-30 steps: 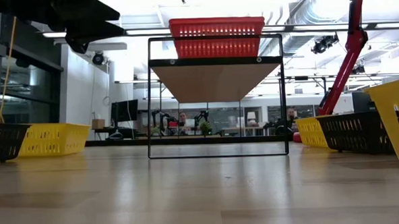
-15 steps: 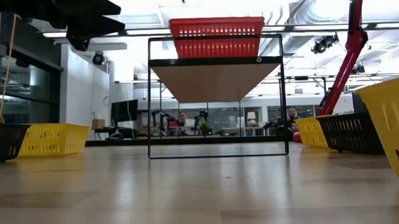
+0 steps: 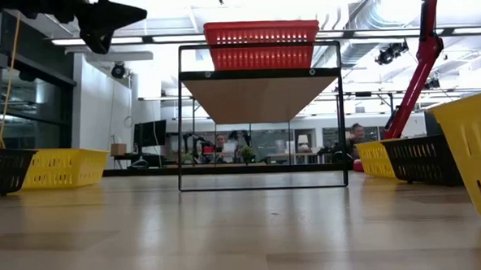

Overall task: Stack baskets on shelf by color
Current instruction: Stack the orange bin on the orange bins on the shelf

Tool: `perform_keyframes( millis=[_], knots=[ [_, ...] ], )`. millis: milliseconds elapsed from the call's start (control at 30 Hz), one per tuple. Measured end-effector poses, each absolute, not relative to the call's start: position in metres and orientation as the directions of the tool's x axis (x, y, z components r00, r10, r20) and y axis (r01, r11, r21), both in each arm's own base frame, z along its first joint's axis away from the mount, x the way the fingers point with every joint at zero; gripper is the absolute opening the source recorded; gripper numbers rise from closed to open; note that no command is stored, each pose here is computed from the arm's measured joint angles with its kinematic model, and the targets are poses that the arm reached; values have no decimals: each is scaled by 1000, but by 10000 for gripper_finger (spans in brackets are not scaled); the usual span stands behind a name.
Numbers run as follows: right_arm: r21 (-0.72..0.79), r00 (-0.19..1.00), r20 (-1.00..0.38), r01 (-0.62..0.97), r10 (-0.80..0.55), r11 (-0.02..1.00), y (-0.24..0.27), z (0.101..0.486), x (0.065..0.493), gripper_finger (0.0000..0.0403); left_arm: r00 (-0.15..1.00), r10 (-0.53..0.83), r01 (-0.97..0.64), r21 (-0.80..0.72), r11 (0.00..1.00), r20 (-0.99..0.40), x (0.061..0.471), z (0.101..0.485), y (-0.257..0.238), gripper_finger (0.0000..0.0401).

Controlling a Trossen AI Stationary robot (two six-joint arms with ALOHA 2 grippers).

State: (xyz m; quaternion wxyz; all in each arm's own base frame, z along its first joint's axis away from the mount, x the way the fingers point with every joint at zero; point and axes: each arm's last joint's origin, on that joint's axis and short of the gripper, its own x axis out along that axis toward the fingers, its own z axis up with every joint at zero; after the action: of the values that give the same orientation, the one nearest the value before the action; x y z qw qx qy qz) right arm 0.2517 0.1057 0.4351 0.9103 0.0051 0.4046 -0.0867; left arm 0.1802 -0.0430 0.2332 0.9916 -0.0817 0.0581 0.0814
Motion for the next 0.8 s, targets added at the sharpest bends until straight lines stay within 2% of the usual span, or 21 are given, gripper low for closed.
perform_keyframes(
  millis=[200, 400, 800],
  knots=[
    [-176, 649, -745, 36, -157, 984, 62, 447, 302, 0, 986, 112, -132, -171, 976, -122, 178, 234, -50, 193],
    [-191, 613, -784, -87, -98, 978, 21, 443, 337, 0, 991, 60, -81, -174, 981, -119, 175, 235, -59, 193],
    [-127, 478, -876, -88, -70, 988, -29, 427, 345, 0, 992, 39, -58, -163, 985, -116, 168, 235, -73, 193]
  ],
)
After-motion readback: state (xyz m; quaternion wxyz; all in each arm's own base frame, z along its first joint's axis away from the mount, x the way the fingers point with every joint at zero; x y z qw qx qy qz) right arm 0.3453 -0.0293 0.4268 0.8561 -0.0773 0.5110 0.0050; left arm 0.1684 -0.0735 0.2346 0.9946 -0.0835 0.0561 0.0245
